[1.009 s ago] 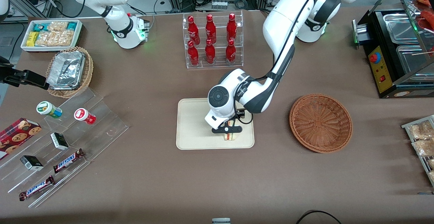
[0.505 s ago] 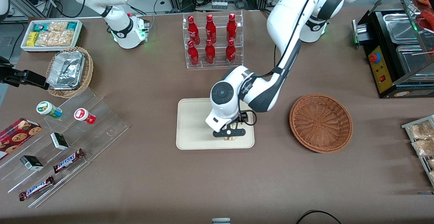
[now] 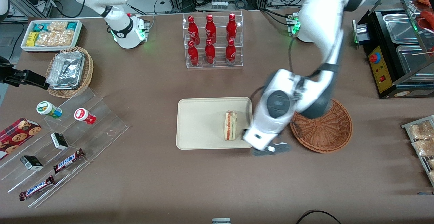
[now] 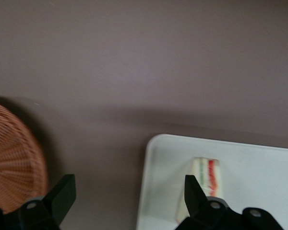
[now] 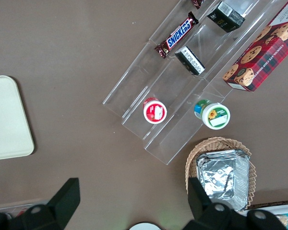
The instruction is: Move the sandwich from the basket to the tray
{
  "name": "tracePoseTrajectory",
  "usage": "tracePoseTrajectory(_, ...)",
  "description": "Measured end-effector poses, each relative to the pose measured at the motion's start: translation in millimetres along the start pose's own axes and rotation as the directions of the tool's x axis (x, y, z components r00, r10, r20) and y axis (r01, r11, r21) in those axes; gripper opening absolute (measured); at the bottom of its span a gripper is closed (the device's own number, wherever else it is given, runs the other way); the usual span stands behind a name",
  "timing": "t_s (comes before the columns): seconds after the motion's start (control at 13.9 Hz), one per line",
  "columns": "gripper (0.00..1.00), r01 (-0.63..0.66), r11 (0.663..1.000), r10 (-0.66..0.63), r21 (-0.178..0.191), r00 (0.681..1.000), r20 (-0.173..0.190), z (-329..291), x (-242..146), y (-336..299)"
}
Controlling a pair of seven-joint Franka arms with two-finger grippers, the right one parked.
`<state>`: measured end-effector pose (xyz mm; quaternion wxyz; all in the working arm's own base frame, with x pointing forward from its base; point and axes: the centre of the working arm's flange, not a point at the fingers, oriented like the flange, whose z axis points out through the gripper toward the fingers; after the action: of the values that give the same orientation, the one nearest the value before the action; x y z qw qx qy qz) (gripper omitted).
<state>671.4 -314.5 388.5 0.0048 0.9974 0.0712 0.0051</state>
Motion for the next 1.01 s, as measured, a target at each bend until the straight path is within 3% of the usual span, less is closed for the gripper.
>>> tracePoseTrajectory(0.14, 1.00, 0.002, 1.000, -0.002, -0.001, 1.000, 0.005, -17.7, 14.9, -47.2)
tracePoseTrajectory(0.58, 1.00, -0.077, 0.997, 0.074, 0.030, 0.991, 0.108, -79.4, 23.2, -156.9)
tracePoseTrajectory(0.79, 1.00, -0.093, 0.993, 0.084, 0.066, 0.990, 0.117, -128.0, 13.9, -204.0)
tracePoseTrajectory(1.01, 1.00, -0.072, 0.994, 0.058, 0.077, 0.984, 0.169, -172.2, -13.0, -232.7)
